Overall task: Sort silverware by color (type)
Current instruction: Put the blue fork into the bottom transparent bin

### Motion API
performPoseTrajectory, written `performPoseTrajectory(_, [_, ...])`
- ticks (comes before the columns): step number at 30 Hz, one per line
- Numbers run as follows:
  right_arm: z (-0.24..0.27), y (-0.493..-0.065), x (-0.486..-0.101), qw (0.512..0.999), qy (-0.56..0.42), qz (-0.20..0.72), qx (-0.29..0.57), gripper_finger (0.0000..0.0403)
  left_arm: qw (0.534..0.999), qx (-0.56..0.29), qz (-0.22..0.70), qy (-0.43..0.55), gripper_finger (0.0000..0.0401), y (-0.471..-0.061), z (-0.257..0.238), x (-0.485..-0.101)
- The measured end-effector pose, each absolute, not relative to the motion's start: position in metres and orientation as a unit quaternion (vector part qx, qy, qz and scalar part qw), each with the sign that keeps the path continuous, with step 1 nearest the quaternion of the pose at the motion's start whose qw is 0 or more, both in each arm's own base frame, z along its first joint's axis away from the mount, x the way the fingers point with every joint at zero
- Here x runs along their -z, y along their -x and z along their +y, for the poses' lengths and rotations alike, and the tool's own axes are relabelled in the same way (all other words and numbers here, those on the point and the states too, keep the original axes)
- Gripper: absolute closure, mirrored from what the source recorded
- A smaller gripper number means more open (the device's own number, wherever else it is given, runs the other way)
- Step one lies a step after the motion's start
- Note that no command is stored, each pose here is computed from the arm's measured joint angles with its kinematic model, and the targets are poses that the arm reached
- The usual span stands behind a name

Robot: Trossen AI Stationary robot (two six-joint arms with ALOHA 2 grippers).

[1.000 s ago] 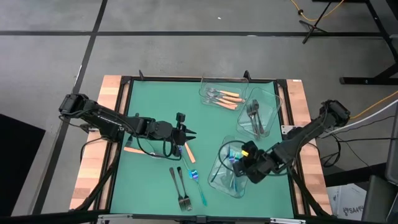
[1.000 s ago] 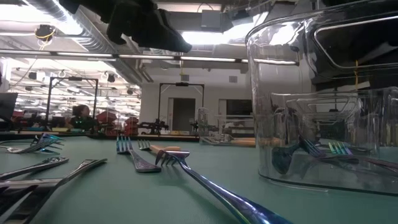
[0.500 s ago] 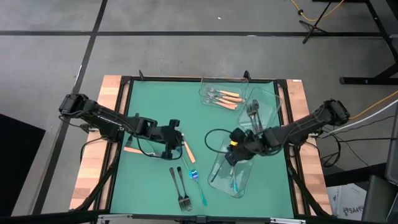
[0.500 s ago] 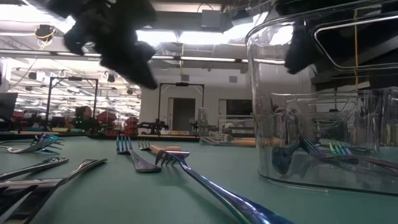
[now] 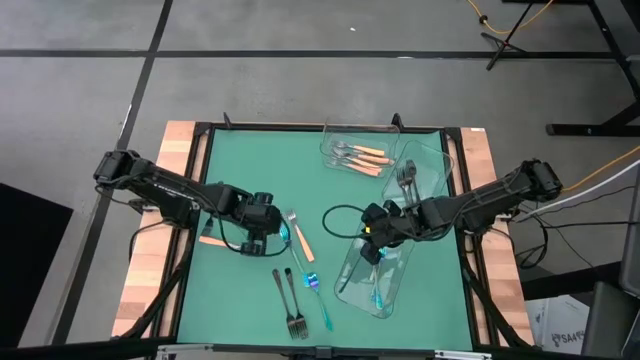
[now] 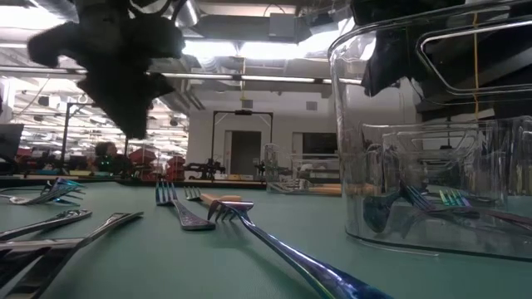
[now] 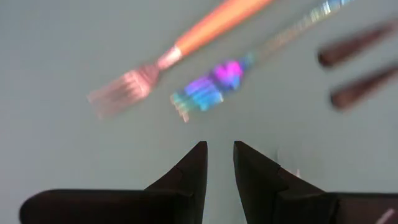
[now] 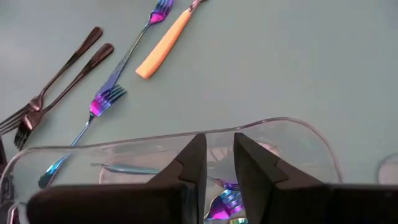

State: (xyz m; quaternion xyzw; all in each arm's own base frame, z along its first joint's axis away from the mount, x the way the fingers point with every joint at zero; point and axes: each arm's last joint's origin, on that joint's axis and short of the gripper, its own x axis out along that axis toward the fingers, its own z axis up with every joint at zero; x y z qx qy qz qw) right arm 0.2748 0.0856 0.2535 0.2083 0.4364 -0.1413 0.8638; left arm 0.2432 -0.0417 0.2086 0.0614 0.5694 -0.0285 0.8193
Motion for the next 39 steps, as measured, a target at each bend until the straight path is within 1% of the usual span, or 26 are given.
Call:
performPoseTrajectory(4, [0.086, -0.275, -0.254, 0.864, -0.208, 0.437, 0.141, 0.0334, 0.767, 0.070, 0.632, -0.084, 0.0329, -0.229, -0.041, -0.206])
performPoseTrajectory(7, [0.086, -0.275, -0.254, 0.864, -0.207, 0.436, 0.141, 0.0334, 0.730, 0.075, 0.672, -0.094, 0.0329, -0.218, -0.039, -0.204])
performPoseTrajectory(12, [0.086, -0.275, -0.254, 0.864, -0.206, 0.436, 0.141, 0.0334, 0.706, 0.075, 0.697, -0.099, 0.0329, -0.209, -0.037, -0.193])
performPoseTrajectory(15, [0.086, -0.275, -0.254, 0.865, -0.201, 0.437, 0.139, 0.0334, 0.693, 0.094, 0.705, -0.119, 0.0329, -0.203, -0.036, -0.182])
performPoseTrajectory(20, [0.086, -0.275, -0.254, 0.867, -0.196, 0.438, 0.136, 0.0334, 0.695, 0.109, 0.698, -0.136, 0.0329, -0.199, -0.035, -0.168])
performPoseTrajectory(33, [0.086, -0.275, -0.254, 0.867, -0.195, 0.438, 0.137, 0.0334, 0.691, 0.108, 0.701, -0.138, 0.0329, -0.199, -0.035, -0.165])
performPoseTrajectory(39, [0.086, -0.275, -0.253, 0.867, -0.195, 0.438, 0.137, 0.0334, 0.676, 0.108, 0.716, -0.139, 0.0329, -0.202, -0.035, -0.157])
